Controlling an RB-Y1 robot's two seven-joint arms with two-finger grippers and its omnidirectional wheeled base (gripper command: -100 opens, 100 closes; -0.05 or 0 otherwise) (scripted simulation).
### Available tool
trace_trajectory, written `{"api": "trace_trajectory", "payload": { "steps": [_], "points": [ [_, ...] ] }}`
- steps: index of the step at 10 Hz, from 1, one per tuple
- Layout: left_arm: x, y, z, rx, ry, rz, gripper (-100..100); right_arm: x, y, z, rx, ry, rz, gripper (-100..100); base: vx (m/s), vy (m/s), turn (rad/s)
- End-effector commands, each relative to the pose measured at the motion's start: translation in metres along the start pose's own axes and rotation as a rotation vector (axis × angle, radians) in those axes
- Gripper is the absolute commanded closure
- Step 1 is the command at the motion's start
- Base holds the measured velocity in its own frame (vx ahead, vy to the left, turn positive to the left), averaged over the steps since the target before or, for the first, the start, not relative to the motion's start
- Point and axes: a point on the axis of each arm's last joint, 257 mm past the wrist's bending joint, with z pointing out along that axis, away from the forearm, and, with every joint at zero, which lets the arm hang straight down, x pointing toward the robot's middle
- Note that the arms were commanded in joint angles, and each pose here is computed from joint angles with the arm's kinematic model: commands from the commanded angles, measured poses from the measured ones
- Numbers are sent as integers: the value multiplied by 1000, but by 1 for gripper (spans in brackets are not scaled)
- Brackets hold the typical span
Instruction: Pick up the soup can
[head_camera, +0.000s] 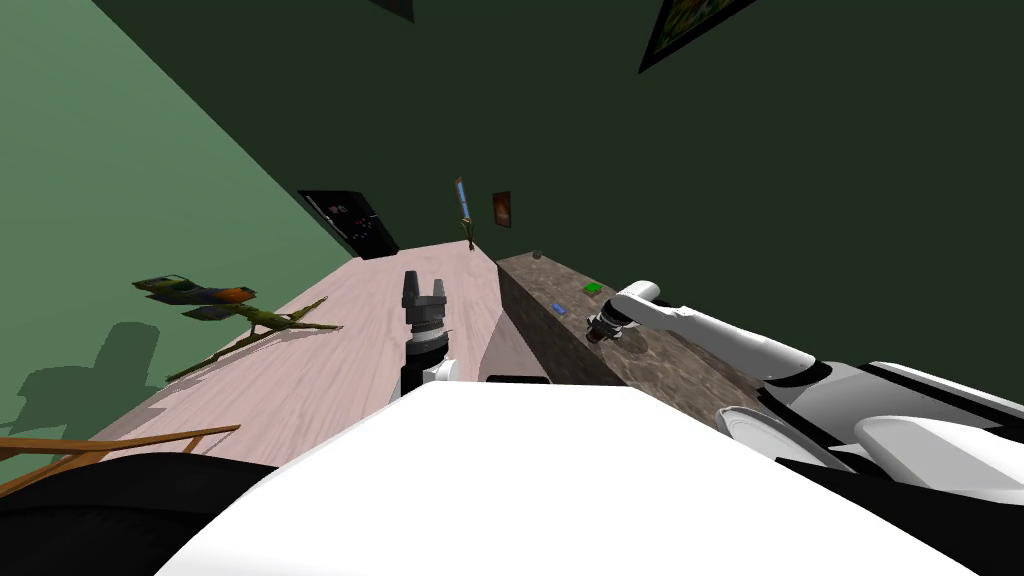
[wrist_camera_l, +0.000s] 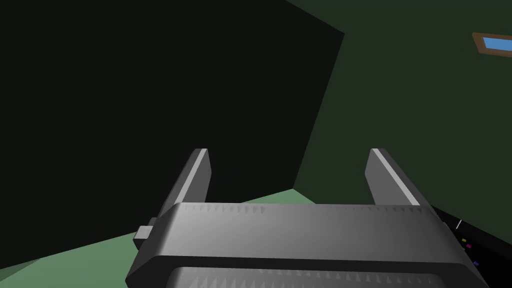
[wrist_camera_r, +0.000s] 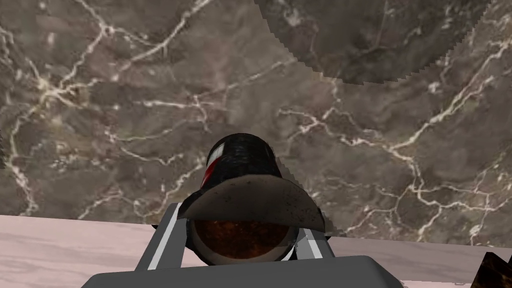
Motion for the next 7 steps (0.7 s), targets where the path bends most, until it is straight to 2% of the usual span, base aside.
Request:
{"api": "trace_trajectory", "payload": {
  "steps": [1, 4, 5, 6, 7],
  "points": [
    [0, 0, 0, 0, 0, 0, 0, 0, 0, 0, 0, 0, 0, 100, 0, 0, 0],
    [0, 0, 0, 0, 0, 0, 0, 0, 0, 0, 1, 0, 0, 100, 0, 0, 0],
    [0, 0, 0, 0, 0, 0, 0, 0, 0, 0, 1, 0, 0, 0, 0, 0, 0],
    [0, 0, 0, 0, 0, 0, 0, -7, -3, -3, 3, -3, -20, 100, 59, -4, -194],
    [0, 0, 0, 0, 0, 0, 0, -11, -4, -6, 5, -4, -34, 100, 92, -3, -190]
  ]
}}
